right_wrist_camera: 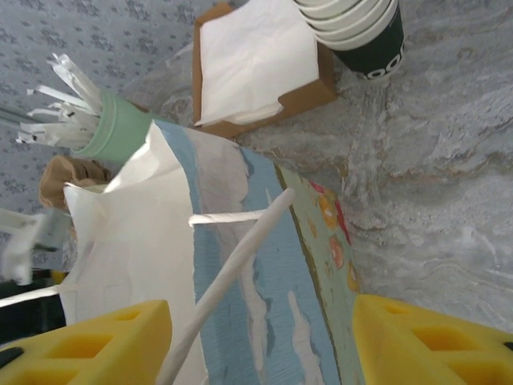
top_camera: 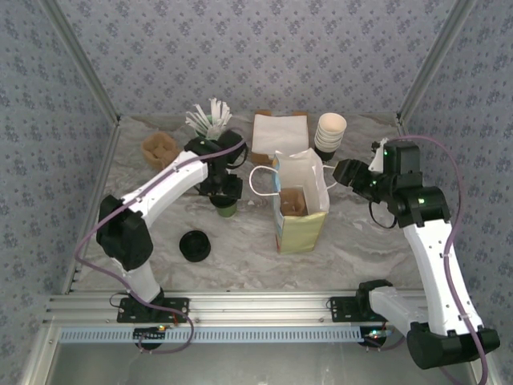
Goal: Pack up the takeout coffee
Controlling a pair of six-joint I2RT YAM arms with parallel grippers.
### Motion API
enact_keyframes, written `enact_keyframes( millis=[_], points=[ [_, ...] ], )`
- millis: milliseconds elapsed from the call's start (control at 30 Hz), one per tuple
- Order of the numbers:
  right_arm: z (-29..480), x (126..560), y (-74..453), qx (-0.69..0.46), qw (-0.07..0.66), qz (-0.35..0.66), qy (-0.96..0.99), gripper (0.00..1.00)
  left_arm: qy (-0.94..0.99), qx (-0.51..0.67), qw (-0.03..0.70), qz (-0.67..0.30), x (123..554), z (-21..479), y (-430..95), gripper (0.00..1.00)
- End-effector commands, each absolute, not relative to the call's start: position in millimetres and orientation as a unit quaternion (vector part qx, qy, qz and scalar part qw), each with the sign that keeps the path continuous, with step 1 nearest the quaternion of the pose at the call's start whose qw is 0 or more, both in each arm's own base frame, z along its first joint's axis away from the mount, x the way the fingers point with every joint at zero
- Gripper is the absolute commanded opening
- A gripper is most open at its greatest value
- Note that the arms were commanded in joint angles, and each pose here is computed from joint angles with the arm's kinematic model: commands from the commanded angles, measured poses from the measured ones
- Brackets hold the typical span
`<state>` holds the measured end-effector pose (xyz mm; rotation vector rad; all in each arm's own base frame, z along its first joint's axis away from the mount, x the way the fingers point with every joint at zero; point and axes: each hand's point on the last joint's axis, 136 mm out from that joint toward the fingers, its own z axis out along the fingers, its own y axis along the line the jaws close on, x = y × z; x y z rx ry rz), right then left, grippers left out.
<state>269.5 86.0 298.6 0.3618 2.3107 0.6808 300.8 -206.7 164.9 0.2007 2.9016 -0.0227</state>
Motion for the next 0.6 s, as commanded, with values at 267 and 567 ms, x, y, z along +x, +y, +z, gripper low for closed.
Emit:
enact_keyframes(
  millis=[267,567],
  points=[
    [273,272,124,0.09,0.303,0.304,0.899,0.65,0.978,0.066,0.199,-0.002,276,276,-169,0.63],
    [256,273,144,0.115,0.289,0.301,0.902,0.43,0.968,0.073,0.239,0.003,264,322,-160,0.62]
  ],
)
